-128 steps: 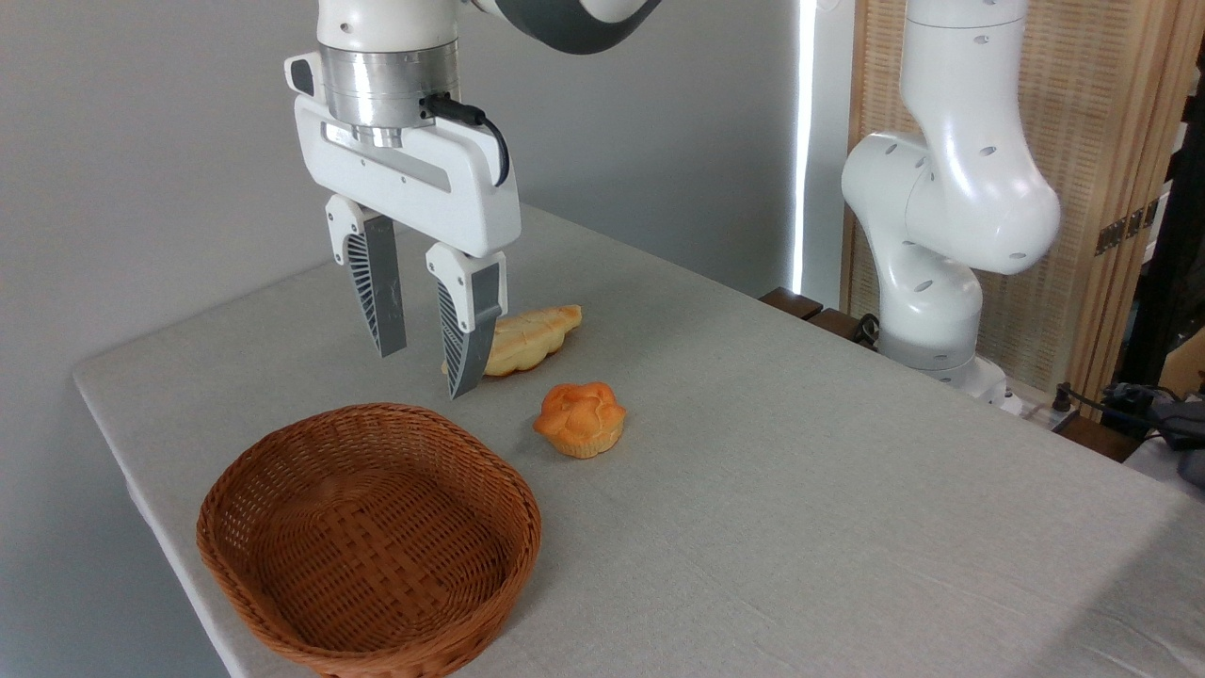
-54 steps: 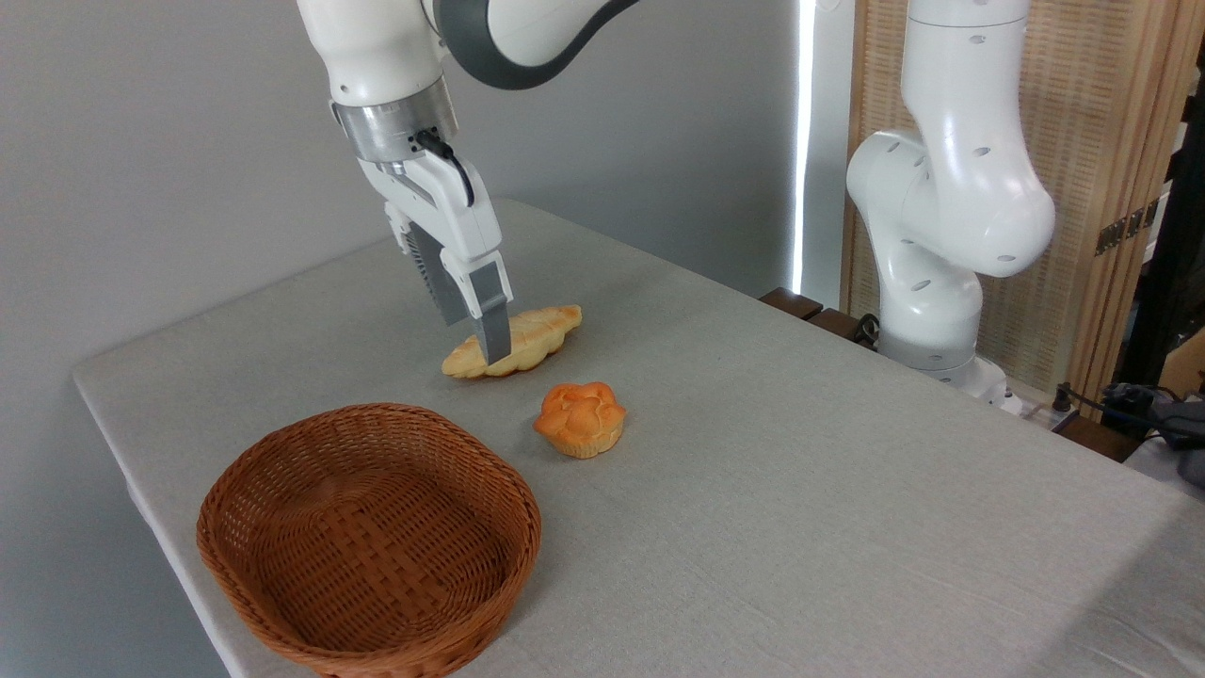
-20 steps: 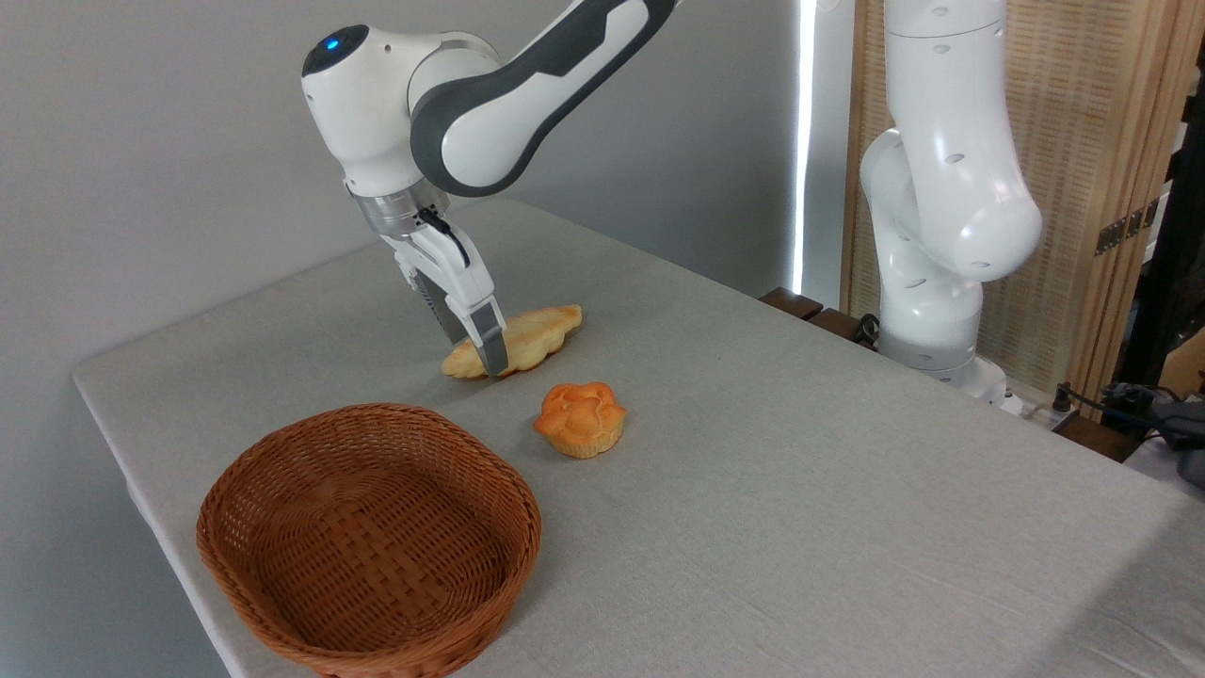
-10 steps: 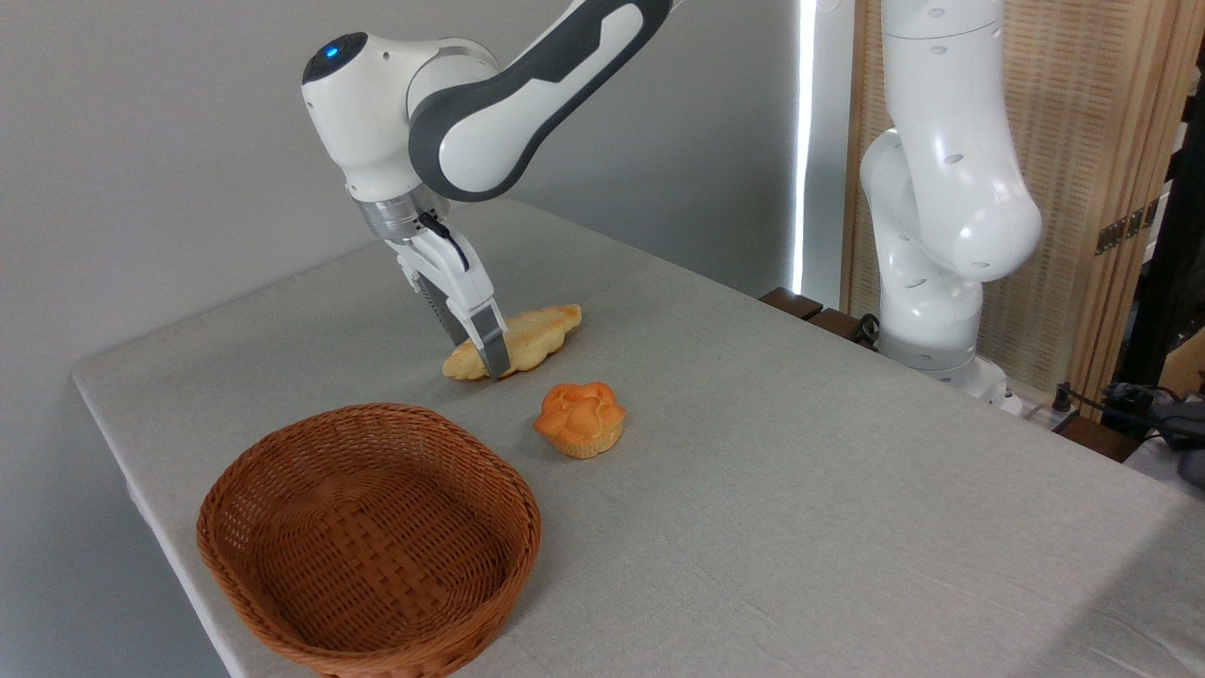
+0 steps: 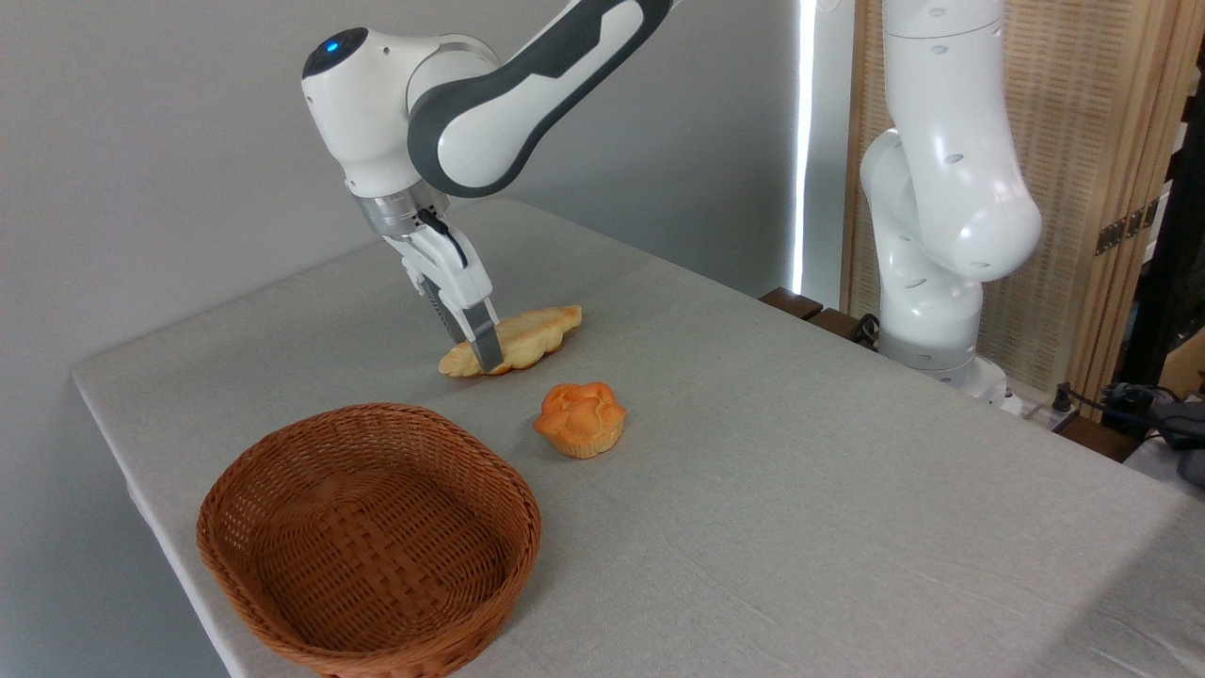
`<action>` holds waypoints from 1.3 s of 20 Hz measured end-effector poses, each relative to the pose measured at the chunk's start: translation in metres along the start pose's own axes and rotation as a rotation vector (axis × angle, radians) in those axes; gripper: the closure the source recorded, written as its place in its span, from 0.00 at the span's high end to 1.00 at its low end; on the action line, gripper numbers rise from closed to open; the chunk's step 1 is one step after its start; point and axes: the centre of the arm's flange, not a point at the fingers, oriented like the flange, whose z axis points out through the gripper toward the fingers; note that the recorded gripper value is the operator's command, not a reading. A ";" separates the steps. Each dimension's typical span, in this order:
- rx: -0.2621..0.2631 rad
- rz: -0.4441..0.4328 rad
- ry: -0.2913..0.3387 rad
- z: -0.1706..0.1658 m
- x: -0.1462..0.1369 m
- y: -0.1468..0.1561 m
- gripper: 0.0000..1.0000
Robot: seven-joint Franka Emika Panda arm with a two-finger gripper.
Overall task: Put bread into the basket
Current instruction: 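Close the gripper around the middle of the bread roll, then lift the bread roll and carry it toward the wicker basket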
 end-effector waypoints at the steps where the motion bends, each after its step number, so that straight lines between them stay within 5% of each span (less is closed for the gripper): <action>1: 0.000 0.000 0.000 0.000 0.000 0.000 0.11; 10: 0.009 0.003 0.023 -0.013 -0.002 0.003 0.15; 21: 0.048 0.004 0.127 -0.073 -0.020 0.011 0.15; 26: 0.069 -0.043 0.191 -0.108 -0.031 -0.015 0.15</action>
